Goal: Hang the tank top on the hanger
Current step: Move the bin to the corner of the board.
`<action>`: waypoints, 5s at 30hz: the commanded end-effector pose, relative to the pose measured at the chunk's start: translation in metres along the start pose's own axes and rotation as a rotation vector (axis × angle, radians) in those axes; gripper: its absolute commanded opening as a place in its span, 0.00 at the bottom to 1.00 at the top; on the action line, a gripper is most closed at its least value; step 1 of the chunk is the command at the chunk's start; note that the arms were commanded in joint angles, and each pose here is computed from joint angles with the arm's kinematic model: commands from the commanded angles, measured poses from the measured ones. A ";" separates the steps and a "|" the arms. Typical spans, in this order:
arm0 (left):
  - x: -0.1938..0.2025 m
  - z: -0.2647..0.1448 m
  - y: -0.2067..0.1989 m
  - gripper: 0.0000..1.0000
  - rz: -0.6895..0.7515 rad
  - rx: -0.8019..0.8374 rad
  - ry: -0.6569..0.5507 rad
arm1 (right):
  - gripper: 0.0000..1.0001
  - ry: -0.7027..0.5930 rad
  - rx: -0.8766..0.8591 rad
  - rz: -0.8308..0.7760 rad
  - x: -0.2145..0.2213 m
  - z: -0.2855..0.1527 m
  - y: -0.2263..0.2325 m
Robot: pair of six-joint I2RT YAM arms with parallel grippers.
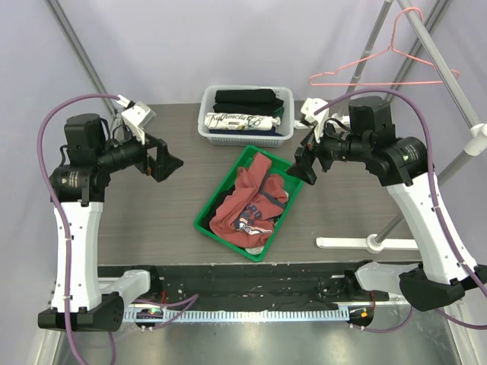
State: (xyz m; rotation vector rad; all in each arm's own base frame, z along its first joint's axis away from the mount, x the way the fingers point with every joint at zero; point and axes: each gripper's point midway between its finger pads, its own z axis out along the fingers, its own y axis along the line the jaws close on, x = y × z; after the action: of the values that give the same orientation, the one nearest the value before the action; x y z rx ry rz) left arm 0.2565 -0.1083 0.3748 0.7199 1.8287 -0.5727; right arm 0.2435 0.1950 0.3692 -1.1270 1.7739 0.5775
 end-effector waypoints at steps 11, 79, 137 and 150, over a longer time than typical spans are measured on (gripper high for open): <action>-0.009 0.000 -0.003 1.00 0.028 0.026 -0.036 | 1.00 -0.017 0.006 -0.132 -0.008 -0.003 -0.004; 0.232 0.246 0.029 0.84 0.111 0.022 0.580 | 1.00 0.182 0.346 -0.169 0.138 0.048 -0.060; 0.235 0.157 0.208 0.31 0.542 -0.292 0.792 | 1.00 0.160 0.309 -0.150 0.129 0.049 -0.054; 0.182 0.148 0.207 1.00 0.495 -0.342 0.672 | 1.00 0.163 0.293 -0.146 0.132 0.052 -0.052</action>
State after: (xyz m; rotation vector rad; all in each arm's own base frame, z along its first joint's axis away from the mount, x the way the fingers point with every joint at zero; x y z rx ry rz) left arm 0.4287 -0.0161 0.0778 1.2954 2.2747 0.3555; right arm 0.2894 0.1444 0.2157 -1.1236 1.8772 0.1137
